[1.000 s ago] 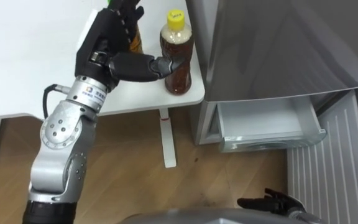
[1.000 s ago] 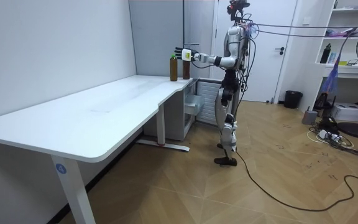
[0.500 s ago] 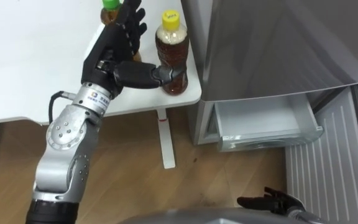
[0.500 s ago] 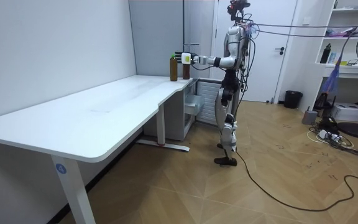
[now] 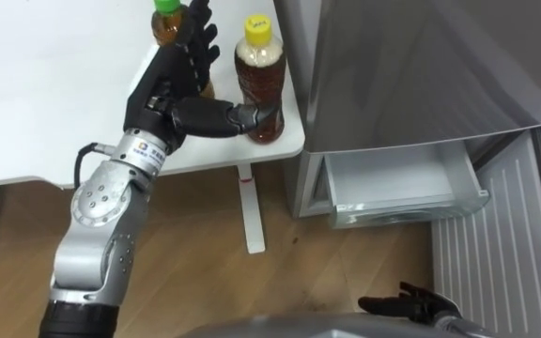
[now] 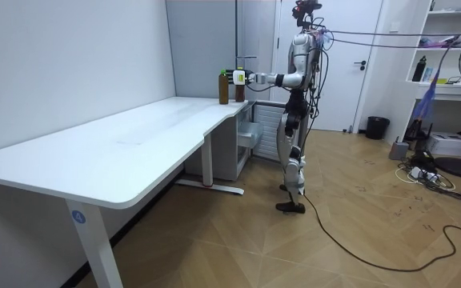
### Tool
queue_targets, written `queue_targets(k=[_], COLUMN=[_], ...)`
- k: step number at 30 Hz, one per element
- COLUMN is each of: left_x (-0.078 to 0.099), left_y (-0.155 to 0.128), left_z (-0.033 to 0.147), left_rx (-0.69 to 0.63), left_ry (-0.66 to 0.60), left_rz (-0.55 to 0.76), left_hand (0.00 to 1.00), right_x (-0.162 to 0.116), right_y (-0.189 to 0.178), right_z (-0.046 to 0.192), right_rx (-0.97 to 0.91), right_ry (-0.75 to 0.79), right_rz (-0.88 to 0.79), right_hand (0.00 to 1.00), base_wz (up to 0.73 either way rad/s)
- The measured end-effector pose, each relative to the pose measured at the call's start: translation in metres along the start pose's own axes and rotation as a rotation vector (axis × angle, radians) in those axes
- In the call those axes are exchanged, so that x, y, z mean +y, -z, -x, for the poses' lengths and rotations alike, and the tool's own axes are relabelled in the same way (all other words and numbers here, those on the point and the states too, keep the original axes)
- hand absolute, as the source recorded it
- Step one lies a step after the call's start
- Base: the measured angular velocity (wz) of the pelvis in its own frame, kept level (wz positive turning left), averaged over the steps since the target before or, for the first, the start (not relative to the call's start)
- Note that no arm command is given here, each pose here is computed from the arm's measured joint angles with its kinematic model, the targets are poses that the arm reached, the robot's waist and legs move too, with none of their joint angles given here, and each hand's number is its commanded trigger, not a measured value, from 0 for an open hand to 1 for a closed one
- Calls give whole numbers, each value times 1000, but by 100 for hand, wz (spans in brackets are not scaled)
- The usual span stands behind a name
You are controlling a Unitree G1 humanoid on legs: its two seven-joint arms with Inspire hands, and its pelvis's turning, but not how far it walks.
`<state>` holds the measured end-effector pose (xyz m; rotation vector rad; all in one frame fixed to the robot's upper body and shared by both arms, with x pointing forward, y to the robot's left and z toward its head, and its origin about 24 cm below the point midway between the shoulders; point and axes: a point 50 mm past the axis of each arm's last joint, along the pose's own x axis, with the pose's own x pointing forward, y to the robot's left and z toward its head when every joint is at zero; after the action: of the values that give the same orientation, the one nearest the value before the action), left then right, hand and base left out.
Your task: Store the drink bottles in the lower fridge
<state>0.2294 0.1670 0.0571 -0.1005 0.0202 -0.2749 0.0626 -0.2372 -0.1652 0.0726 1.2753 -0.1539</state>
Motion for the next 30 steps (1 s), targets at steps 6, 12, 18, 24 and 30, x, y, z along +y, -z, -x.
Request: queue_targets(k=[6, 12, 18, 24, 30], left_x=[0, 0, 2, 3, 3], left_y=[-2, -2, -1, 2, 1], left_z=[-3, -9, -14, -14, -14], left_rx=[-8, 2, 8, 20, 18], left_ry=[4, 7, 6, 2, 2], left_rz=[-2, 0, 0, 3, 1], left_hand=[0, 0, 0, 0, 0], right_x=[0, -1, -1, -1, 0], right_y=[0, 0, -1, -1, -4], right_z=[0, 0, 0, 0, 0], right_rx=[-1, 5, 4, 2, -8], right_ry=[8, 19, 28, 29, 27], right_rz=[4, 8, 7, 7, 14], right_hand=[0, 0, 0, 0, 0], base_wz=[0, 0, -1, 0, 0])
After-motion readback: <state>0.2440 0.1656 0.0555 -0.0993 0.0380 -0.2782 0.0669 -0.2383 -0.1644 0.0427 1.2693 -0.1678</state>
